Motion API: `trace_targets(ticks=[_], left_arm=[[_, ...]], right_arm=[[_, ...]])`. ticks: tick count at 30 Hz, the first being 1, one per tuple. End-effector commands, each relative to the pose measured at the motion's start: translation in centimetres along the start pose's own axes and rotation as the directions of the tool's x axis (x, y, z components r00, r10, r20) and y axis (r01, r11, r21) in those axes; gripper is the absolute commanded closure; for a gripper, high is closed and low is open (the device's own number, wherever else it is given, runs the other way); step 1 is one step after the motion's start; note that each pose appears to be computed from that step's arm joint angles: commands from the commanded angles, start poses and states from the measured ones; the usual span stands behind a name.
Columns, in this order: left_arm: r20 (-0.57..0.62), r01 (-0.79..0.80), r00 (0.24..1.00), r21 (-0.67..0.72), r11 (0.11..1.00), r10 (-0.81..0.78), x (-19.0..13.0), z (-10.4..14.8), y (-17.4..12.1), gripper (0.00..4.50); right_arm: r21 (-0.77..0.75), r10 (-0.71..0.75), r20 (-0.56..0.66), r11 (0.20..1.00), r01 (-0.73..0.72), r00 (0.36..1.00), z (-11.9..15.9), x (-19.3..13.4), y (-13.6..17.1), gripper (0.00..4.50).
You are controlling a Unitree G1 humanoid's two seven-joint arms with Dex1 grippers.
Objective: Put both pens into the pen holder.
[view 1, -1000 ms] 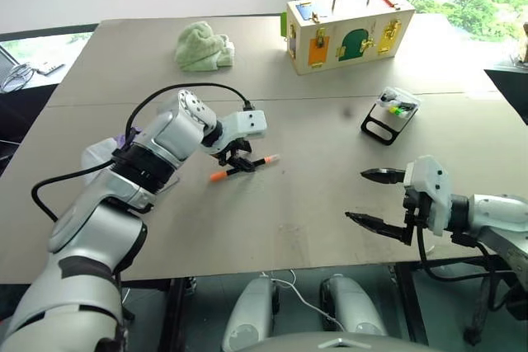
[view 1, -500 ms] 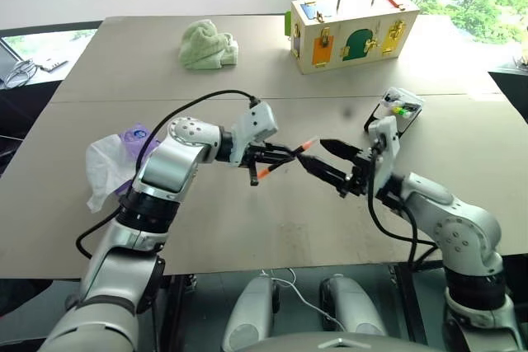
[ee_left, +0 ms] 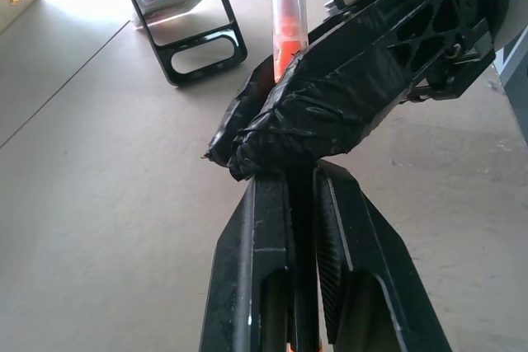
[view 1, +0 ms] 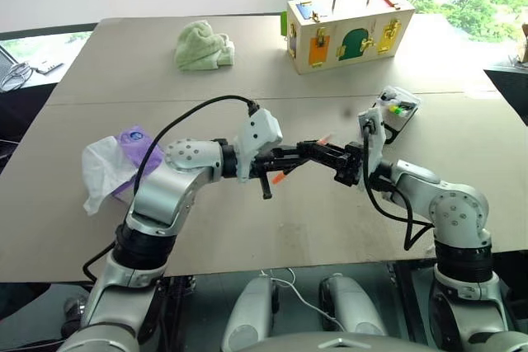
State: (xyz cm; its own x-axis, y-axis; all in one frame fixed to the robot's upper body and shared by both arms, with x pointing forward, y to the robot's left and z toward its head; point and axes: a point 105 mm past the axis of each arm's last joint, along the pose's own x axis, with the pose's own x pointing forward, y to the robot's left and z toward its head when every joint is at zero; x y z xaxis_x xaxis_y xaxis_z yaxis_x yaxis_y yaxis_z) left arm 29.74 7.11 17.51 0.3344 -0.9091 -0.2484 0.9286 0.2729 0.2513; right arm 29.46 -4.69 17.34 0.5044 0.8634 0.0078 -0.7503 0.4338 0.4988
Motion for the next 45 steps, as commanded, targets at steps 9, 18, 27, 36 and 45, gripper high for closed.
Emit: trace_targets(ticks=[9,18,27,36,45], left_arm=[[0.112,-0.067,0.991,-0.074,0.995,0.075,-2.2,2.0,0.6,1.91],[0.175,-0.195,0.962,-0.095,0.976,0.21,-2.9,2.5,1.8,1.91],[0.184,-0.197,0.961,-0.064,0.978,0.205,-1.7,2.3,1.8,1.91],[0.184,-0.215,0.958,-0.051,0.975,0.221,-1.8,2.4,1.7,1.91],[0.227,-0.2,0.952,-0.046,0.979,0.206,-2.0,3.1,1.1,1.91]], right_arm=[[-0.317,-0.133,0.225,0.927,0.201,0.965,5.7,-3.5,-0.4,4.42],[-0.735,-0.286,0.423,0.446,0.511,0.86,12.3,-9.0,-0.4,4.42],[-0.748,-0.352,0.509,0.269,0.606,0.785,13.6,-9.4,-2.2,4.42],[-0.764,-0.382,0.483,0.256,0.592,0.788,12.0,-7.9,-4.5,4.42],[-0.804,-0.398,0.476,0.164,0.571,0.784,11.4,-6.9,-5.6,4.42]])
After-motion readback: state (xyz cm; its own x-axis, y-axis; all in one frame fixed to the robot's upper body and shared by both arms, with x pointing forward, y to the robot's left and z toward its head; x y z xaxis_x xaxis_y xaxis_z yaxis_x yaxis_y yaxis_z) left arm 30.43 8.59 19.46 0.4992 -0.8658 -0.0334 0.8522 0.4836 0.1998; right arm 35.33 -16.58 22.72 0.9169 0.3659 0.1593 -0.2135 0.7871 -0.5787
